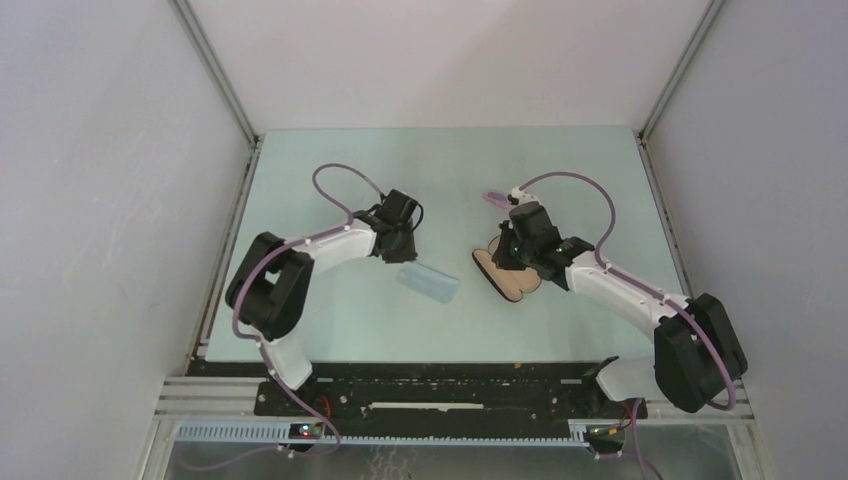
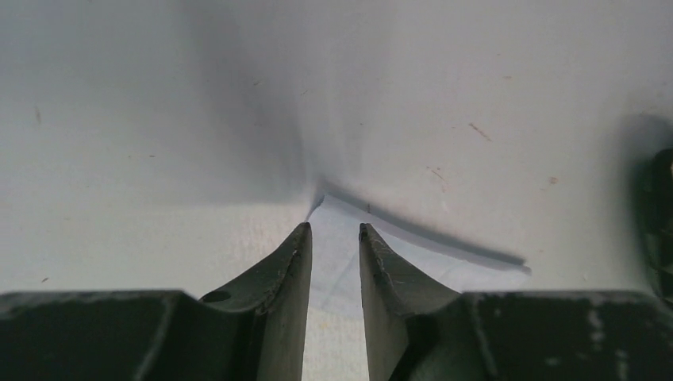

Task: Organize the sunglasses
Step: Adjust the glasses cleaning cloth at the center of the board.

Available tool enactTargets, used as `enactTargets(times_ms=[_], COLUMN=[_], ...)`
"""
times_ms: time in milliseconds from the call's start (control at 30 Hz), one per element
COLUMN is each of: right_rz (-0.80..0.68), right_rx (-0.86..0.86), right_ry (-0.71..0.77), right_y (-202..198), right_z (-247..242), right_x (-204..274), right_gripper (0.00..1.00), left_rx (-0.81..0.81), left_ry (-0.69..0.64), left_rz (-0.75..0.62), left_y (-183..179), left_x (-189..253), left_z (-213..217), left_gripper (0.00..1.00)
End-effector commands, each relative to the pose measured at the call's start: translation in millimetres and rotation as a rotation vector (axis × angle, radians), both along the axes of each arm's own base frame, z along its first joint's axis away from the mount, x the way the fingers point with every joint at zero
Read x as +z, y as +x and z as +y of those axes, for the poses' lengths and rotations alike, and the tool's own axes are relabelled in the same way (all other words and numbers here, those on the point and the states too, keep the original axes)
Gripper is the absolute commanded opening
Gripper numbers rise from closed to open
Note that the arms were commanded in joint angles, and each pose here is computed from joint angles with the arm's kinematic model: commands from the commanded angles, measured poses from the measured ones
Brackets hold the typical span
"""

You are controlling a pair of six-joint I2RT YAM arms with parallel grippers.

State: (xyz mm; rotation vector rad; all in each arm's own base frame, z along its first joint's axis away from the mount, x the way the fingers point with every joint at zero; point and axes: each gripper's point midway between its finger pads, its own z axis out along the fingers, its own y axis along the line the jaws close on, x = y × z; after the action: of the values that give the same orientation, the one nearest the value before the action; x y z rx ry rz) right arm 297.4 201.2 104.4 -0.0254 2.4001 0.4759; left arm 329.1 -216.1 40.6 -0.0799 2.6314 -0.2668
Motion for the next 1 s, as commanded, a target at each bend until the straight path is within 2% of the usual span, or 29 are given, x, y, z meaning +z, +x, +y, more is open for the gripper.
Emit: enactTargets(times_ms=[0, 367, 533, 733, 967], right_rz=[-0.004, 0.016, 0.012, 0.01, 0.045], right_rx=[-0.032, -0.017, -0.011, 0.01, 0.074], right_ry=[0.022, 0.038, 0.027, 0.022, 0.017], right_y=[-4, -1, -3, -3, 3], right_z=[-7, 0, -3, -7, 5], right_x=[5, -6, -4, -2, -8], right_gripper=[0.0, 0.0, 0.0, 0.0, 0.2], left_rx=[0.007, 0.021, 0.016, 0.041, 0.069], left_ry=[0.006, 0.201, 0.163, 0.133, 0.136], left_rz=[-0.01, 0.017, 0.061, 0.045, -0.074], left_y=[9, -49, -77, -96, -81], left_x=[-9, -35, -39, -20, 32], left_z=[-4, 15, 10, 14, 25], left_gripper=[0.33, 0.31, 0.31, 0.32, 0.35])
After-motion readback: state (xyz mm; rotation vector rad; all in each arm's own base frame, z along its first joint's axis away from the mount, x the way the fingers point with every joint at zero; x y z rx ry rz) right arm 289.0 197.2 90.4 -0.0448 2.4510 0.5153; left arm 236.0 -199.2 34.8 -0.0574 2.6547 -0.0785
